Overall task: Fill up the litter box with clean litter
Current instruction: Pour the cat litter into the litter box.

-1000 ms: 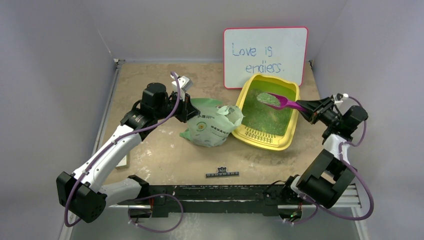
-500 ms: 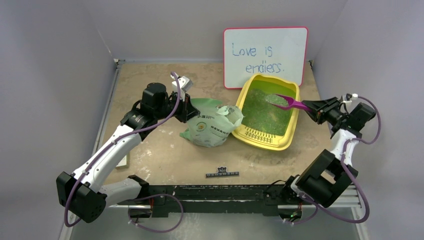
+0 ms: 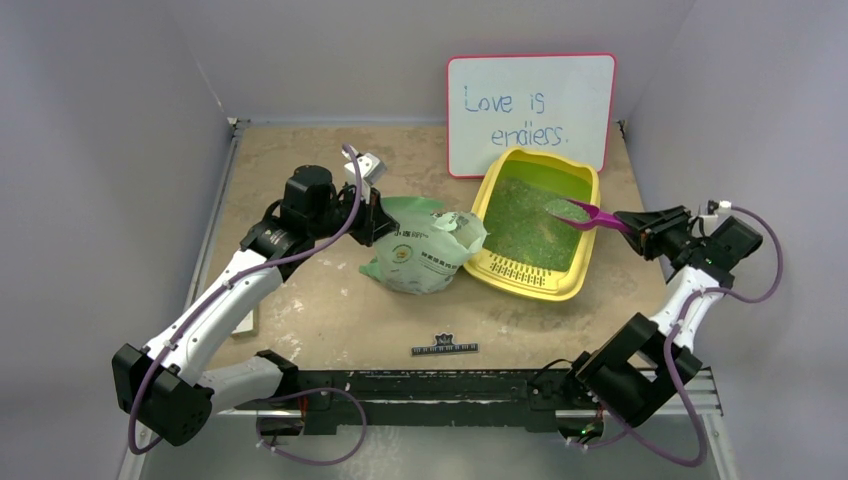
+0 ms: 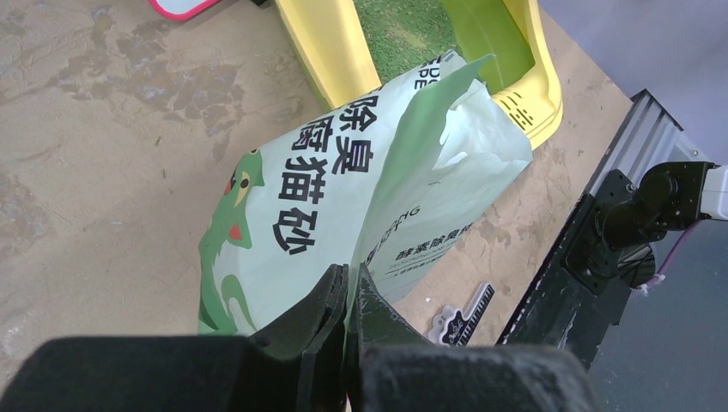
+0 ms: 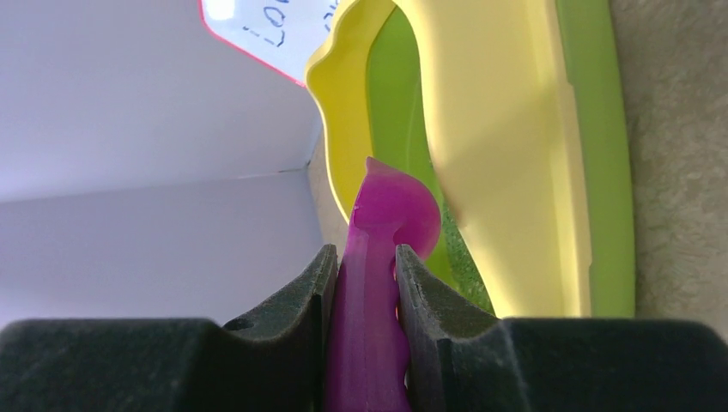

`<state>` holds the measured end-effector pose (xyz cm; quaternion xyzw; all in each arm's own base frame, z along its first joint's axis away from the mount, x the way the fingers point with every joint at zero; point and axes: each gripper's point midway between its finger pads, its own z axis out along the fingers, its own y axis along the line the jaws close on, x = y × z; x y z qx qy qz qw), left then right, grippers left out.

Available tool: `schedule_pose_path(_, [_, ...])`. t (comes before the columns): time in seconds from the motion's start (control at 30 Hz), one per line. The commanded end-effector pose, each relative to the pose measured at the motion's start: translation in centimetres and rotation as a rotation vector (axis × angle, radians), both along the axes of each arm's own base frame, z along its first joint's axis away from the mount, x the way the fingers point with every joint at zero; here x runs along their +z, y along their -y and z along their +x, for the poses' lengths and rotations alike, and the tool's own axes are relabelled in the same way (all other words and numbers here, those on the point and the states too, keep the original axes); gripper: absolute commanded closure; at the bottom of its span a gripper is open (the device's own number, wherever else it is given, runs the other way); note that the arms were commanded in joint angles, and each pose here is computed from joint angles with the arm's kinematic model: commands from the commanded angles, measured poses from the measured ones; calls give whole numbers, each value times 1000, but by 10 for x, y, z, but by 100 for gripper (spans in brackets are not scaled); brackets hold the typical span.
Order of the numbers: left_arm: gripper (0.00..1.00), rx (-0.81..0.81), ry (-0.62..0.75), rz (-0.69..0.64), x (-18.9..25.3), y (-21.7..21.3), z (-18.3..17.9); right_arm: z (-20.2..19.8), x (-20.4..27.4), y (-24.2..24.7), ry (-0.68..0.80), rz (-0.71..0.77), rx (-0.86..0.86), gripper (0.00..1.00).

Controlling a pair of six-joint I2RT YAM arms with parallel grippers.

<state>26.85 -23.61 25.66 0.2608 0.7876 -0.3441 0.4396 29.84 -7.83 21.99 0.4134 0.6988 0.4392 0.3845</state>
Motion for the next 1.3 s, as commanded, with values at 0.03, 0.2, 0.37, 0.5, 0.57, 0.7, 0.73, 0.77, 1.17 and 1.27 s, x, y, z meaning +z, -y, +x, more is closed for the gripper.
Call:
schedule_pose_path(0.03, [100,-21,143,-46,45,3,4,-4,24,13,7,-170,-52,100])
schedule_pose_path(0.2, [100,-33,143,-34,42,3,3,-7,27,14,-1,-196,-79,100])
schedule_pose_path(0.37, [100,-38,146,-27,40,3,2,-5,28,19,-1,-186,-98,100])
schedule_pose_path(0.5, [100,-41,151,-25,42,3,3,0,36,26,8,-204,-110,100])
schedule_pose_path(0.57, [100,-41,152,-25,42,3,4,2,40,28,15,-208,-109,100])
schedule_pose_path(0.7, [100,-42,150,-22,40,3,2,6,44,33,21,-215,-105,100])
schedule_pose_path(0.73, [100,-41,149,-21,39,2,2,7,45,34,22,-220,-106,100])
schedule_pose_path(0.77, [100,-40,149,-22,40,2,2,8,45,36,22,-225,-108,100])
schedule_pose_path(1.17, [100,-33,147,-25,39,1,0,11,44,46,-5,-288,-93,100])
schedule_pose_path(1.27, [100,-30,148,-28,40,0,0,6,39,41,-13,-288,-87,100])
